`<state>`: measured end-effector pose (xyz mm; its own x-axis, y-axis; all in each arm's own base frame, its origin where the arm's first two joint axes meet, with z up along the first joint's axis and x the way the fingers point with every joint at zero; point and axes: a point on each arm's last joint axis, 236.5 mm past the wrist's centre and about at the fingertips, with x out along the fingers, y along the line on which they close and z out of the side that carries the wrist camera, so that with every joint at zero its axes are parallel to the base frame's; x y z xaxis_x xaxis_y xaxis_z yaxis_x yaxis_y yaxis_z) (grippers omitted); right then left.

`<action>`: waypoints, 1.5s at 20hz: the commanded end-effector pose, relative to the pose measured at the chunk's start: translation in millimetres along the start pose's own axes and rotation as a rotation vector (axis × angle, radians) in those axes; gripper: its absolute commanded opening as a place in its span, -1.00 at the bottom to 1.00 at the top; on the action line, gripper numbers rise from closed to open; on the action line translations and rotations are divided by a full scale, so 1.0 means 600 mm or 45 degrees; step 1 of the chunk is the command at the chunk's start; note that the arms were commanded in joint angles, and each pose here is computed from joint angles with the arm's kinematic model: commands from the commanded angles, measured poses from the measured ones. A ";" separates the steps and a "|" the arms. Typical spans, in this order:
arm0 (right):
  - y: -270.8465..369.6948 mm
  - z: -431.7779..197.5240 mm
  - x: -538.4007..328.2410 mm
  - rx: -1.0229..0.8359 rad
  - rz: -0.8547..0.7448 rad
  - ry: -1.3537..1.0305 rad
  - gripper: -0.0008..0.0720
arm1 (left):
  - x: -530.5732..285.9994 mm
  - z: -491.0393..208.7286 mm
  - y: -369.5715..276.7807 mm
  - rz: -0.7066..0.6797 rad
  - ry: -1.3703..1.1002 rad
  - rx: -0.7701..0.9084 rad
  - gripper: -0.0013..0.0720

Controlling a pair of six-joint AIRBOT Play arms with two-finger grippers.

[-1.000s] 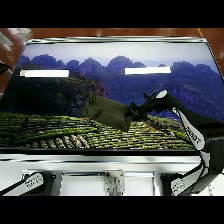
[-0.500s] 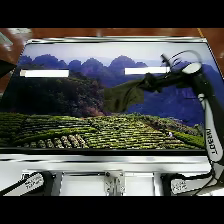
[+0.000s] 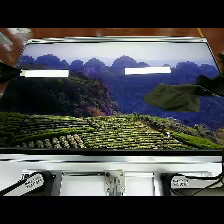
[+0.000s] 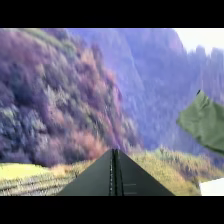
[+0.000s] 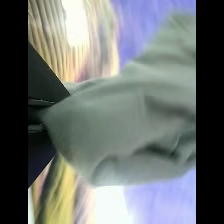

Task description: Fold the shirts.

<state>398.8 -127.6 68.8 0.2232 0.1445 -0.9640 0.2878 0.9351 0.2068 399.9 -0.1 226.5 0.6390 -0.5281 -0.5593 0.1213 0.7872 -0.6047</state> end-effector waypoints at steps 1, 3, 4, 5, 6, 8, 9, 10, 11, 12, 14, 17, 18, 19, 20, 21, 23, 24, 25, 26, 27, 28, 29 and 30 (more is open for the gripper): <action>-0.190 -0.058 -0.010 0.217 -0.250 0.092 -0.80 | -0.002 -0.042 -0.011 -0.036 0.136 -0.005 -0.87; -0.267 -0.114 0.010 0.381 -0.255 0.159 -0.80 | -0.004 -0.056 -0.015 -0.047 0.181 -0.015 -0.87; -0.297 -0.146 0.022 0.460 -0.246 0.194 -0.80 | -0.005 -0.060 -0.016 -0.050 0.193 -0.015 -0.87; -0.325 -0.184 0.035 0.546 -0.232 0.235 -0.80 | -0.005 -0.061 -0.016 -0.051 0.198 -0.014 -0.87; -0.346 -0.220 0.048 0.626 -0.215 0.272 -0.80 | -0.004 -0.062 -0.018 -0.053 0.201 -0.012 -0.87; -0.372 -0.295 0.074 0.807 -0.157 0.333 -0.80 | -0.001 -0.063 -0.022 -0.059 0.207 -0.006 -0.87; -0.372 -0.329 0.087 0.888 -0.112 0.353 -0.80 | 0.001 -0.065 -0.025 -0.063 0.211 -0.001 -0.87; -0.367 -0.358 0.099 0.954 -0.067 0.365 -0.80 | 0.003 -0.067 -0.029 -0.068 0.218 0.006 -0.87; -0.359 -0.386 0.111 1.013 -0.032 0.378 -0.80 | 0.007 -0.068 -0.033 -0.073 0.224 0.014 -0.87; -0.350 -0.407 0.120 1.058 -0.003 0.383 -0.80 | 0.011 -0.072 -0.039 -0.078 0.235 0.024 -0.87; -0.328 -0.443 0.131 1.127 0.038 0.390 -0.80 | 0.019 -0.079 -0.048 -0.083 0.260 0.047 -0.87; -0.301 -0.464 0.133 1.165 0.050 0.366 -0.80 | 0.031 -0.094 -0.054 -0.062 0.305 0.091 -0.87; -0.297 -0.456 0.135 1.190 0.056 0.323 -0.80 | 0.034 -0.098 -0.053 -0.048 0.319 0.104 -0.87; -0.288 -0.443 0.138 1.220 0.086 0.272 -0.80 | 0.036 -0.101 -0.053 -0.044 0.328 0.119 -0.87; -0.279 -0.432 0.139 1.243 0.122 0.238 -0.80 | 0.038 -0.103 -0.056 -0.047 0.333 0.138 -0.87; -0.273 -0.424 0.140 1.268 0.144 0.211 -0.73 | 0.039 -0.104 -0.057 -0.050 0.336 0.148 -0.87; -0.274 -0.420 0.136 1.281 0.137 0.191 0.35 | 0.038 -0.104 -0.057 -0.049 0.335 0.148 -0.87; -0.271 -0.421 0.131 1.268 0.138 0.190 0.64 | 0.039 -0.103 -0.057 -0.050 0.333 0.154 -0.87; -0.267 -0.422 0.123 1.257 0.132 0.187 0.64 | 0.040 -0.099 -0.057 -0.048 0.320 0.164 -0.87; -0.265 -0.426 0.111 1.241 0.113 0.180 0.64 | 0.042 -0.092 -0.055 -0.043 0.297 0.168 -0.87; -0.271 -0.441 0.095 1.232 0.038 0.186 0.64 | 0.044 -0.083 -0.054 -0.037 0.266 0.168 -0.87; -0.283 -0.459 0.075 1.246 -0.066 0.178 0.64 | 0.046 -0.072 -0.052 -0.029 0.231 0.169 -0.87; -0.292 -0.471 0.053 1.269 -0.156 0.152 0.64 | 0.051 -0.060 -0.052 -0.023 0.194 0.177 -0.87; -0.296 -0.476 0.030 1.289 -0.224 0.104 0.64 | 0.058 -0.047 -0.052 -0.019 0.154 0.193 -0.87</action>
<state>110.8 -192.3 -55.8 0.1240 0.2077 -0.9703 0.9473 0.2662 0.1780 378.4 -55.5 204.0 0.4744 -0.5928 -0.6508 0.2431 0.7987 -0.5504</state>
